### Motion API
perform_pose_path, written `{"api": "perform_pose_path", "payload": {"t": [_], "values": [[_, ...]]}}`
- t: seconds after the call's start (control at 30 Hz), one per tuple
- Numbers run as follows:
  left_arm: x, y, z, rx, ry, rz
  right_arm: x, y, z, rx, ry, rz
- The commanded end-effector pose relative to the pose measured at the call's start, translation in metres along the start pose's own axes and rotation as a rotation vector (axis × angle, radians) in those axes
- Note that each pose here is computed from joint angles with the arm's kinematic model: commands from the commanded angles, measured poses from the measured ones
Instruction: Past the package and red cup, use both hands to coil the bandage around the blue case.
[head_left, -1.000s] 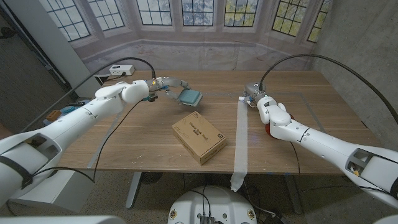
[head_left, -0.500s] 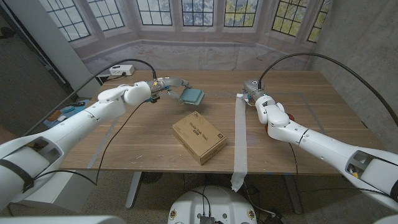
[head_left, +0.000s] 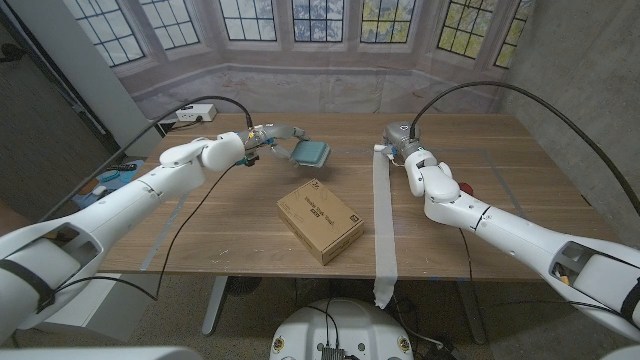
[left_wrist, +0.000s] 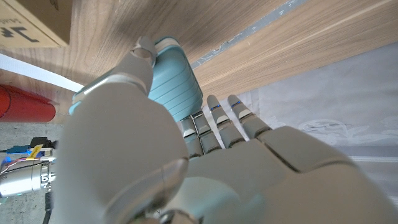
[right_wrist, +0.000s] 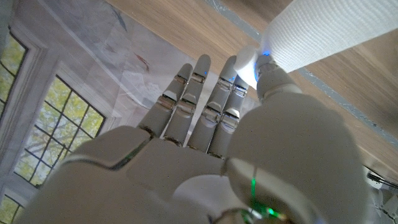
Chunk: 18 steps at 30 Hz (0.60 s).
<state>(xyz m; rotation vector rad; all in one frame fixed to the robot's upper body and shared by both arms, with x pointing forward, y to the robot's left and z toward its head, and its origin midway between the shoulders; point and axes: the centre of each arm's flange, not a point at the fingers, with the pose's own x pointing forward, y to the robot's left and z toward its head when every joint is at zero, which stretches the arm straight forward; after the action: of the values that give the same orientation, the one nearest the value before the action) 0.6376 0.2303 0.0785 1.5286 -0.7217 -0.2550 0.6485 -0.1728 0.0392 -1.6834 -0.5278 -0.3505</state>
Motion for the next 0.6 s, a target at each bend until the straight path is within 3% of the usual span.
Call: {"api": "perform_pose_path", "payload": {"t": [0.03, 0.6], "values": [[0.011, 0.007, 0.005, -0.013, -0.008, 0.025, 0.009, -0.008, 0.012, 0.002, -0.032, -0.029], [0.032, 0.015, 0.011, -0.041, -0.027, 0.052, 0.025, -0.017, 0.02, 0.011, -0.043, -0.066]]}}
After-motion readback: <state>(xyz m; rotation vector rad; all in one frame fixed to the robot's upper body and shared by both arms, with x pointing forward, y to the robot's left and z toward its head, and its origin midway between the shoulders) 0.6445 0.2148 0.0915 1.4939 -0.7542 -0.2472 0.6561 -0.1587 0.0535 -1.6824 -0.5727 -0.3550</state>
